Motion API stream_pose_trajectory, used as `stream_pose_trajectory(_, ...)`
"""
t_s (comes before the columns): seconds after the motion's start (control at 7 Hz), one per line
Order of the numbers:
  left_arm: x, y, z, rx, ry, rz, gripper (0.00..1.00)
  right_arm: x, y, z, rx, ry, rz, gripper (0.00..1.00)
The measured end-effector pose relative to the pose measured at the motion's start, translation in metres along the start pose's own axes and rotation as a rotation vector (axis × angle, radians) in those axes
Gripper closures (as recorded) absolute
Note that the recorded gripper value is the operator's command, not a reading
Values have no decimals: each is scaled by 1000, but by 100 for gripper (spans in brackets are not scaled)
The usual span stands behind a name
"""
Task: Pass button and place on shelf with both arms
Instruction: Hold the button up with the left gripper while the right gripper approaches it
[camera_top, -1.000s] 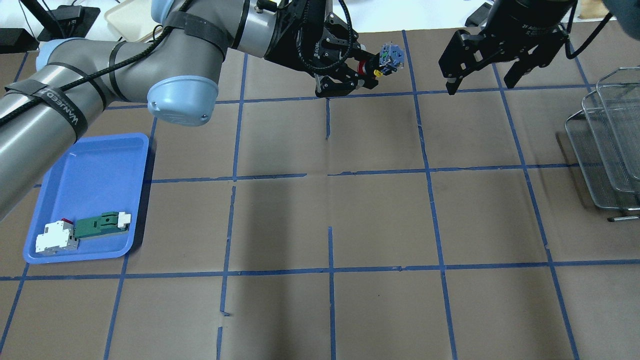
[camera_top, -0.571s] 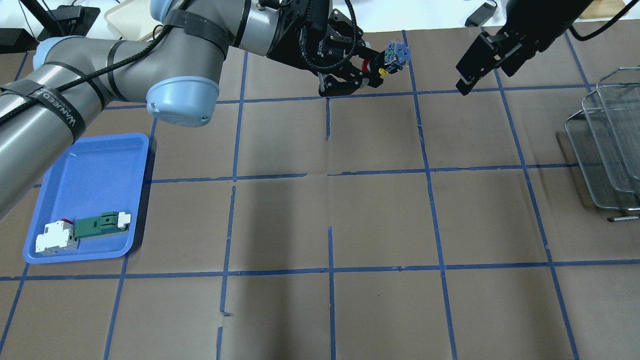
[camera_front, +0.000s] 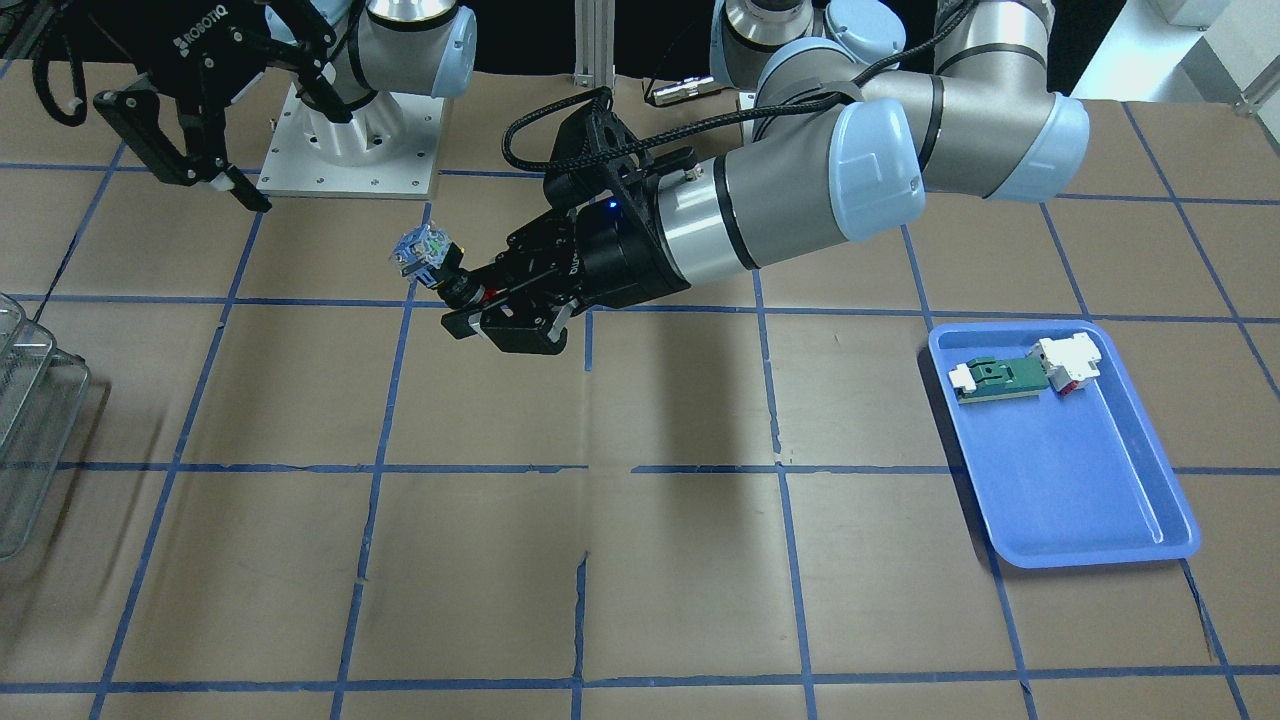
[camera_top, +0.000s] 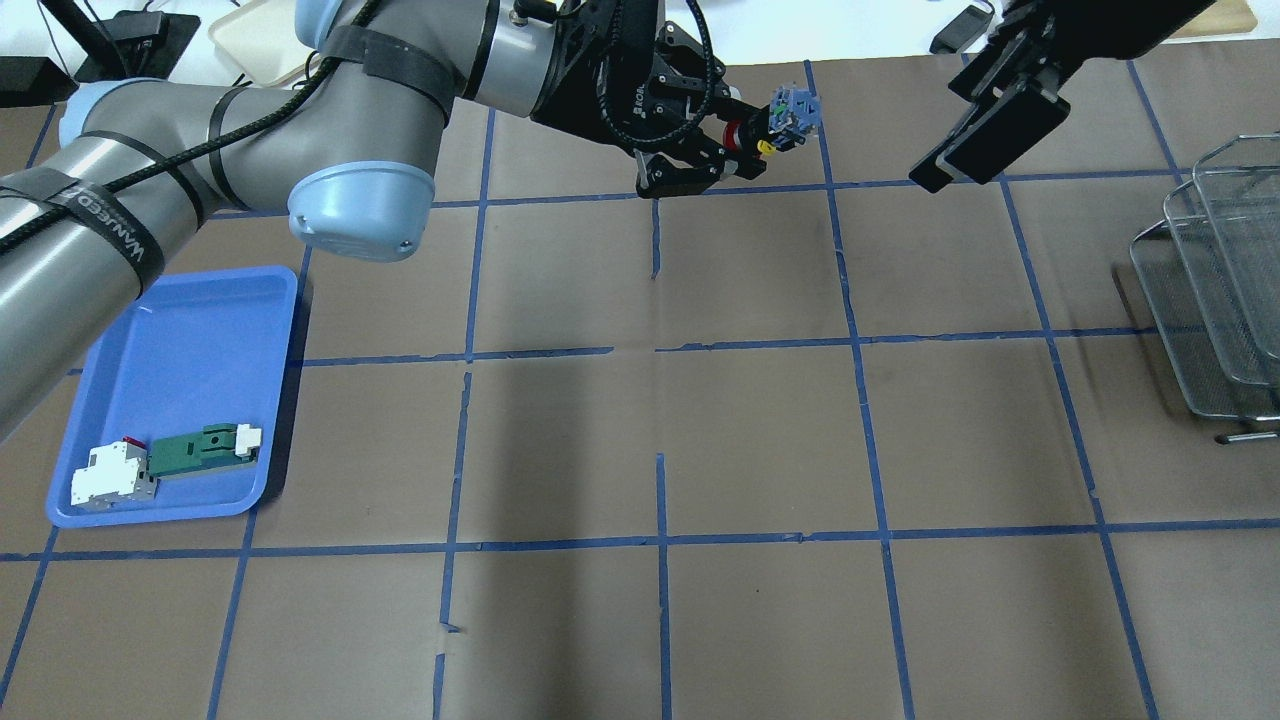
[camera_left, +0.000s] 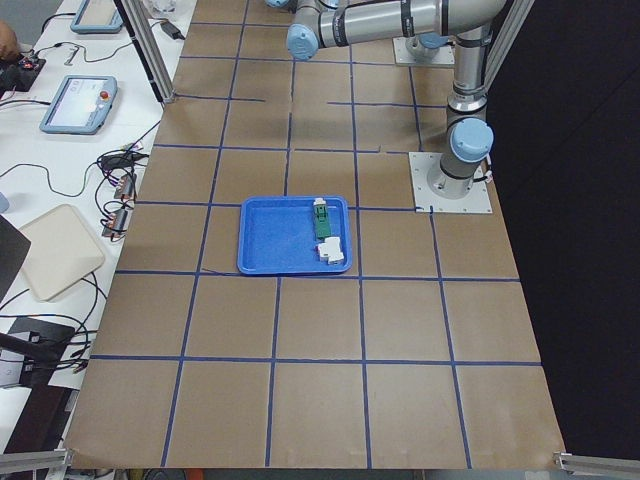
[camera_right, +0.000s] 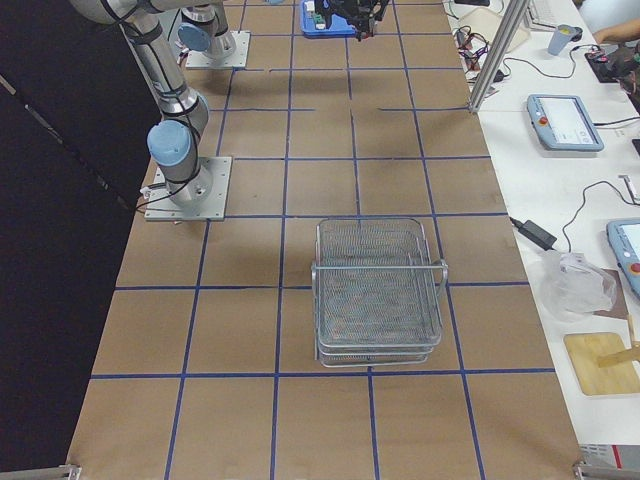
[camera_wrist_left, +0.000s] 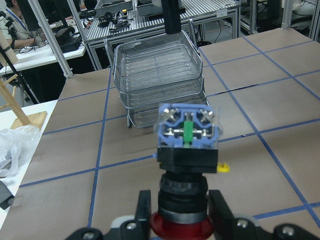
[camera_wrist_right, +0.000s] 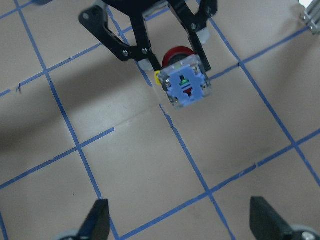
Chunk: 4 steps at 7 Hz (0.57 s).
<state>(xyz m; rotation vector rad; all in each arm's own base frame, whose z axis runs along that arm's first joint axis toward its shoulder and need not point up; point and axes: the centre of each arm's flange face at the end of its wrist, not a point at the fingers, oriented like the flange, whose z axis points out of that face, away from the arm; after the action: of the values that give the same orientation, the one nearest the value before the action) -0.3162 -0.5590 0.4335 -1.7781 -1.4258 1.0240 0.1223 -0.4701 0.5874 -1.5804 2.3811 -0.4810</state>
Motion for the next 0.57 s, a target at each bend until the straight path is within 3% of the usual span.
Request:
stream_pose_trajectory(0.29,2,-5,-3,2,-5,6,100,-11,-10,-4,45,24,-231,0)
stream_pose_trajectory(0.57,5,-11,-3,10,-3,12,100,-12,-18,8,52,25,-385,0)
